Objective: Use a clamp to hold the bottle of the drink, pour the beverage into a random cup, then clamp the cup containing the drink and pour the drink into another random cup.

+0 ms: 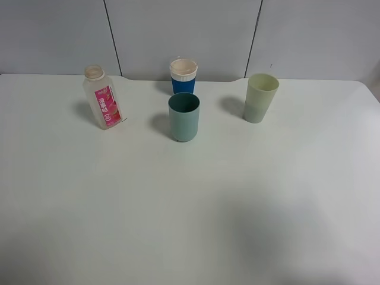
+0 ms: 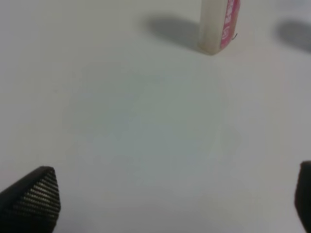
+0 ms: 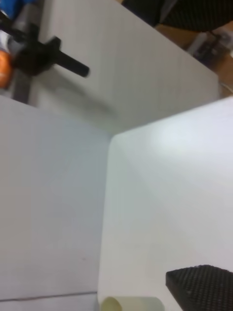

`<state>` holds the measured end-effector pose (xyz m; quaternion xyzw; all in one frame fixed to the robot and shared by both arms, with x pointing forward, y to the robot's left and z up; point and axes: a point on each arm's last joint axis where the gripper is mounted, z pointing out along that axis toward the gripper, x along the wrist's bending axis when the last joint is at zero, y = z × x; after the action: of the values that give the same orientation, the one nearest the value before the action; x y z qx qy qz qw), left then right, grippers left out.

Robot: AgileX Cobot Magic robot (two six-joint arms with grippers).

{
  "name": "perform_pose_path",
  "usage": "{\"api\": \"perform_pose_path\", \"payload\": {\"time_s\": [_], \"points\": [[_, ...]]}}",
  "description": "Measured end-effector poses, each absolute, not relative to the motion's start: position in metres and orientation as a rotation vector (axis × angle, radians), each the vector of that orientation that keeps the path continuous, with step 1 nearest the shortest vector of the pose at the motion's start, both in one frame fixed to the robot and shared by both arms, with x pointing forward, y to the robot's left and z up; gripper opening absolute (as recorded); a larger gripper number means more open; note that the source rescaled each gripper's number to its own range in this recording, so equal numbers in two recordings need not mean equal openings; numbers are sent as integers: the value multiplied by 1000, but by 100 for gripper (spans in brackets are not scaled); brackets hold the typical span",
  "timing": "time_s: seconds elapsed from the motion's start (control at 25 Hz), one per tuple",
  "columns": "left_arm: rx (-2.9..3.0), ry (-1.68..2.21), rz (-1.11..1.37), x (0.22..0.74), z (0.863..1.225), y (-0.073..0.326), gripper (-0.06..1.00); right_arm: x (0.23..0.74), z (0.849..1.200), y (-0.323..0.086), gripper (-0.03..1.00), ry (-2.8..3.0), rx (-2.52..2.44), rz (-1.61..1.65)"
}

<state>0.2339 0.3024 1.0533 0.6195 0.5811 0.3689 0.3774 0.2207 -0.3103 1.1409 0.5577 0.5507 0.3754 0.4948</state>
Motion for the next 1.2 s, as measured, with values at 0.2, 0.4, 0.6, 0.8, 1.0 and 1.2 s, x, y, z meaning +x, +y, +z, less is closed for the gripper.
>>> {"api": "perform_pose_path", "payload": {"time_s": [0.2,0.4,0.6,0.8,1.0,1.2], "points": [[1584,1486,943,234,1053,302,93,213,1107,-306,86,1357,1367,968],[1584,1486,943,234,1053,302,93,217,1082,-304,86,1459,1463,916],[1584,1486,943,234,1053,302,93,225,1058,-304,86,1555,1531,842],[1584,1486,943,234,1053,302,93,227,1057,-303,86,1568,1520,842],[1584,1486,943,234,1053,302,93,232,1053,-300,86,1572,1499,884],[1584,1486,943,234,1053,302,93,233,1053,-300,86,1568,1496,887]]}}
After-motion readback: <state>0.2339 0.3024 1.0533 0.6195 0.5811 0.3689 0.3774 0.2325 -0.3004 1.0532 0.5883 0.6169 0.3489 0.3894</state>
